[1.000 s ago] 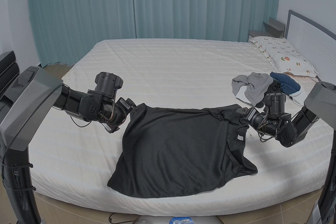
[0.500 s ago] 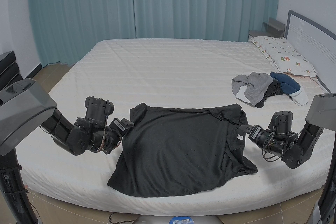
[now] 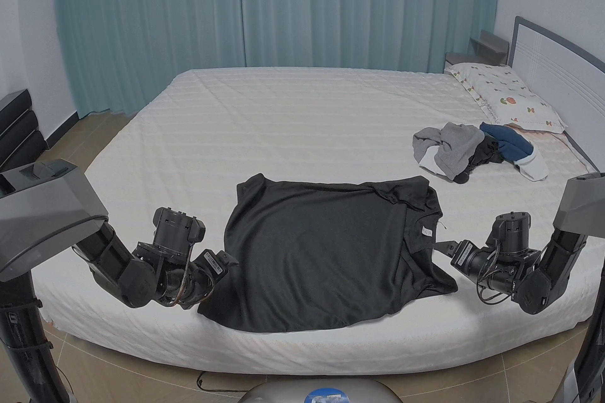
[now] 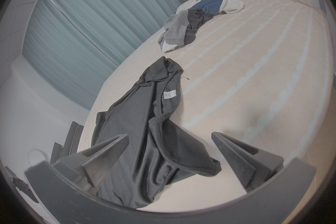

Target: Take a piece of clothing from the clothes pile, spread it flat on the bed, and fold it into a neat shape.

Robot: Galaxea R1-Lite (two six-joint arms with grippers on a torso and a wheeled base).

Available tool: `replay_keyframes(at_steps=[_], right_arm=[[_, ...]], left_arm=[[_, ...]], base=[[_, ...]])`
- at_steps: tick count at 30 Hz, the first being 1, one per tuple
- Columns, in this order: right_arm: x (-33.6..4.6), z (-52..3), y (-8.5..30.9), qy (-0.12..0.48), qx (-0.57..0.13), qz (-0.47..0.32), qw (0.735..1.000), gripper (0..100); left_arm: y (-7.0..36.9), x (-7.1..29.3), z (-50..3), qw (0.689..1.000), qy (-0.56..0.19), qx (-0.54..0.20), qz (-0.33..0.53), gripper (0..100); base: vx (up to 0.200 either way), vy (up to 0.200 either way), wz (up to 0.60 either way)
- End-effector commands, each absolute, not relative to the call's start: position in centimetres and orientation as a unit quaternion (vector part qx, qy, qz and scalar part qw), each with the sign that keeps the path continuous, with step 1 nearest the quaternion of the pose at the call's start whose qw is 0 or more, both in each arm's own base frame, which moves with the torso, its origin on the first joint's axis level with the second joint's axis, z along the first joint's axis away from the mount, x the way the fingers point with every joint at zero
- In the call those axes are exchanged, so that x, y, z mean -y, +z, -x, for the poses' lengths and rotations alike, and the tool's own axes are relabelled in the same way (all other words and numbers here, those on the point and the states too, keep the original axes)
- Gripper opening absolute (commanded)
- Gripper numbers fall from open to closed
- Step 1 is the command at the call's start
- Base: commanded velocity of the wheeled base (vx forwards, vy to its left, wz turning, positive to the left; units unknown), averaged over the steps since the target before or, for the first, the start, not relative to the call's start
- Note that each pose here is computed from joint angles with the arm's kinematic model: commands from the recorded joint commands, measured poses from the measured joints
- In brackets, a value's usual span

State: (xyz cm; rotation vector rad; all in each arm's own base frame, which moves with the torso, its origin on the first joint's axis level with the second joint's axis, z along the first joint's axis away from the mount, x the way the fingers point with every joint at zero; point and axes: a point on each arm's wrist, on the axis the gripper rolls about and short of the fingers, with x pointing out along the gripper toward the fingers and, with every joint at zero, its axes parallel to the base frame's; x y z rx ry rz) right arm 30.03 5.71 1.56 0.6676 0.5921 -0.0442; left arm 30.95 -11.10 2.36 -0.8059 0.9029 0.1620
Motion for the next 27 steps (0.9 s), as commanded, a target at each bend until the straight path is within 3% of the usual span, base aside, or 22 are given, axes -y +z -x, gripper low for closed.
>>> replay_keyframes(at_steps=[1,22,23,27], right_arm=[[-5.5,-29.8,1.8,-0.024,-0.285,-0.323,0.902,100],[-5.4,-29.6,1.5,-0.025,-0.295,-0.322,0.899,100],[-5.4,-29.6,1.5,-0.025,-0.296,-0.322,0.899,100],[-5.3,-29.3,1.4,-0.028,-0.301,-0.32,0.898,100]], left_arm=[[1.7,10.8,-30.5,0.82,0.086,-0.433,0.363,100],[-1.3,10.6,-30.8,0.823,0.119,-0.451,0.324,100],[-1.4,10.6,-30.8,0.823,0.119,-0.453,0.323,0],[-1.6,10.6,-30.8,0.822,0.122,-0.454,0.322,0]], base=[[0.0,0.0,0.0],[0.0,0.0,0.0],[0.0,0.0,0.0],[0.0,0.0,0.0]])
